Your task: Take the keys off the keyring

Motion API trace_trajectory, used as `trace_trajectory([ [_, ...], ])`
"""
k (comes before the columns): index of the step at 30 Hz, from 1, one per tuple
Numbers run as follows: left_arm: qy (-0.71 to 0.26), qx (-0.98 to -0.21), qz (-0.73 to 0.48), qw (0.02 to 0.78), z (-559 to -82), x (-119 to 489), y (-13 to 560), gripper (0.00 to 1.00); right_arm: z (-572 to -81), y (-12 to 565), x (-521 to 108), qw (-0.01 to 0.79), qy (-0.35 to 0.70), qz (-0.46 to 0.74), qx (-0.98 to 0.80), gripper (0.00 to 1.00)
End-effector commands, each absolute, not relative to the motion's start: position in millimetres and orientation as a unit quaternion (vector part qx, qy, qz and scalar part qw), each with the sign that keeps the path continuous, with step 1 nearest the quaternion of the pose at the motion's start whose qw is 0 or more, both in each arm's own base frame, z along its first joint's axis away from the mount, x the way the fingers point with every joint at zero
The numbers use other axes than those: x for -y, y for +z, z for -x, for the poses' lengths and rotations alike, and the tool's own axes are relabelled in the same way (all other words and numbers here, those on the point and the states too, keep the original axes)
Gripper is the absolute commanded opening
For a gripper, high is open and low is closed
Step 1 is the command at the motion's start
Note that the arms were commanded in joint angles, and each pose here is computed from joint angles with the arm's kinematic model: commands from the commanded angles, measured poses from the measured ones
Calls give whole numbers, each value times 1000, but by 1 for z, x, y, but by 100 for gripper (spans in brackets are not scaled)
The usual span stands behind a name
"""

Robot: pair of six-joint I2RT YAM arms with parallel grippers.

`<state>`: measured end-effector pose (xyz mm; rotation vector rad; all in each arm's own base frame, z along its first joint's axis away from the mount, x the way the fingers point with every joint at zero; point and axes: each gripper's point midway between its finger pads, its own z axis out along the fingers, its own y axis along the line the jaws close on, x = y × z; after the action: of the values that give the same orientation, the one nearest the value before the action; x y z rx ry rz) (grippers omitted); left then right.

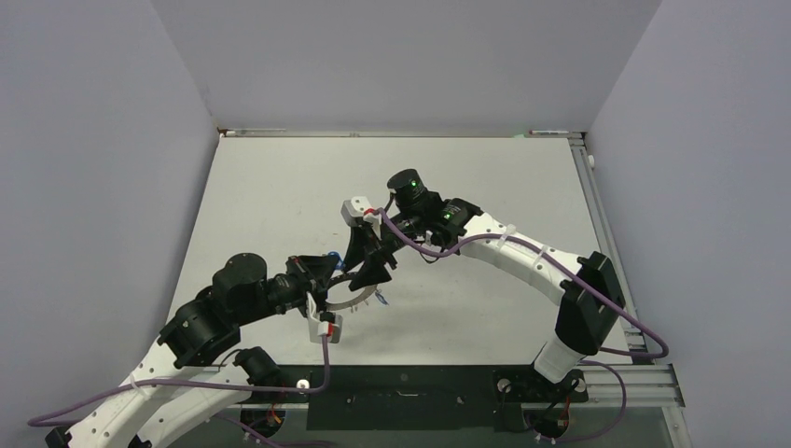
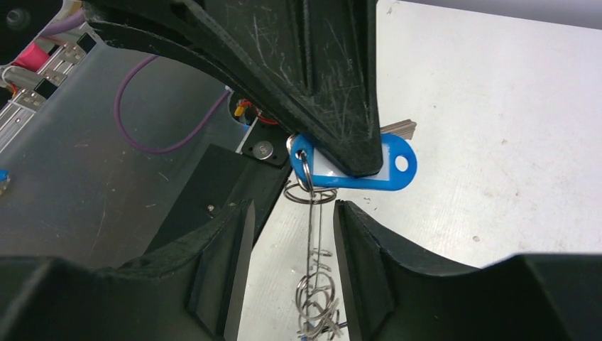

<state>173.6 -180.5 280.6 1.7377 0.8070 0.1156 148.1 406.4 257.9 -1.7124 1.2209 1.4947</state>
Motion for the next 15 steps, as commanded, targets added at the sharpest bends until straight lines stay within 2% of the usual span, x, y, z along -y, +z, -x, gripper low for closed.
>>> trace_trajectory([
  [1, 64, -325, -721, 608, -180, 185, 301, 0, -136, 280, -398, 302, 553, 659, -410, 45],
  [15, 73, -323, -725, 603, -180, 182, 298, 0, -130, 278, -391, 291, 554, 658, -419, 45],
])
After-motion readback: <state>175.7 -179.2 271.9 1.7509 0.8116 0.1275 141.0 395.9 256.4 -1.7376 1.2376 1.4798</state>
